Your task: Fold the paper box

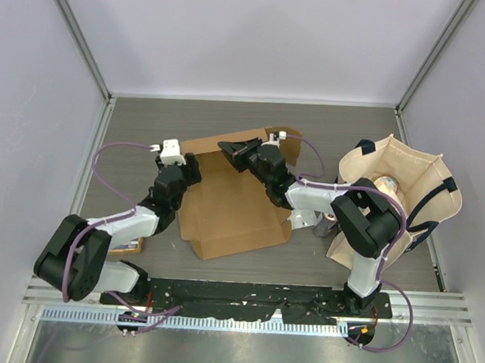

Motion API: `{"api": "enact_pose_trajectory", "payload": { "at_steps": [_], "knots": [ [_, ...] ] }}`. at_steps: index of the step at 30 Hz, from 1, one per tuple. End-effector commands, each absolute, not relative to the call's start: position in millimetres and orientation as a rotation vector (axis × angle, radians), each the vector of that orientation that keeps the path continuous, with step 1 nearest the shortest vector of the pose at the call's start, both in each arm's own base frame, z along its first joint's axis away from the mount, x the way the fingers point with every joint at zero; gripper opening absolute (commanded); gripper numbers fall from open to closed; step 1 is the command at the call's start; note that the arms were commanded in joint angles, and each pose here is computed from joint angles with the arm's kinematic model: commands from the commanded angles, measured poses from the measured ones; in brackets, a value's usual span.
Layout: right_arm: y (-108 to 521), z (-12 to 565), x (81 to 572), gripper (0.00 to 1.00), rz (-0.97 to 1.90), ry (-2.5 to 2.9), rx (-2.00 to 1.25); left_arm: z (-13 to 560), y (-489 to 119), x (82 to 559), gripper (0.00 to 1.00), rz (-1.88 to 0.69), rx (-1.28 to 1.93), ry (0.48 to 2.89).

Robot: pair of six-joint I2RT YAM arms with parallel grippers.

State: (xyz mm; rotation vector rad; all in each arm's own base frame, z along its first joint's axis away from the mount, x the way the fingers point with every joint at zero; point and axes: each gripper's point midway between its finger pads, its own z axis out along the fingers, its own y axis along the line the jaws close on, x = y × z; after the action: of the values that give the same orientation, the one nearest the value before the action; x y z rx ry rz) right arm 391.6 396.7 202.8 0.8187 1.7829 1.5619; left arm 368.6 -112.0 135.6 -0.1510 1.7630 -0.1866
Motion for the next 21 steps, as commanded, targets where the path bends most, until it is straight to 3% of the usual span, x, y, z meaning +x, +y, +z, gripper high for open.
{"api": "enact_pose_trajectory", "payload": {
  "at_steps": [1,2,12,16,17,21],
  "knots": [
    [410,214,384,0.02,1.621,1.786,0.806,156,-103,388,0.58,-0.063,-0.272,1.668],
    [410,213,384,0.02,1.624,1.789,0.813,155,-98,385,0.50,-0.006,-0.308,1.658],
    [414,214,385,0.02,1.676,1.774,0.878,133,-77,384,0.24,0.258,-0.451,1.629],
    [414,217,382,0.02,1.711,1.751,0.908,139,-67,389,0.00,0.415,-0.624,1.603],
    [415,218,380,0.02,1.721,1.746,0.923,124,-59,380,0.00,0.519,-0.609,1.668],
    [417,216,375,0.02,1.719,1.751,0.935,118,-67,386,0.00,0.438,-0.667,1.663]
  ]
}}
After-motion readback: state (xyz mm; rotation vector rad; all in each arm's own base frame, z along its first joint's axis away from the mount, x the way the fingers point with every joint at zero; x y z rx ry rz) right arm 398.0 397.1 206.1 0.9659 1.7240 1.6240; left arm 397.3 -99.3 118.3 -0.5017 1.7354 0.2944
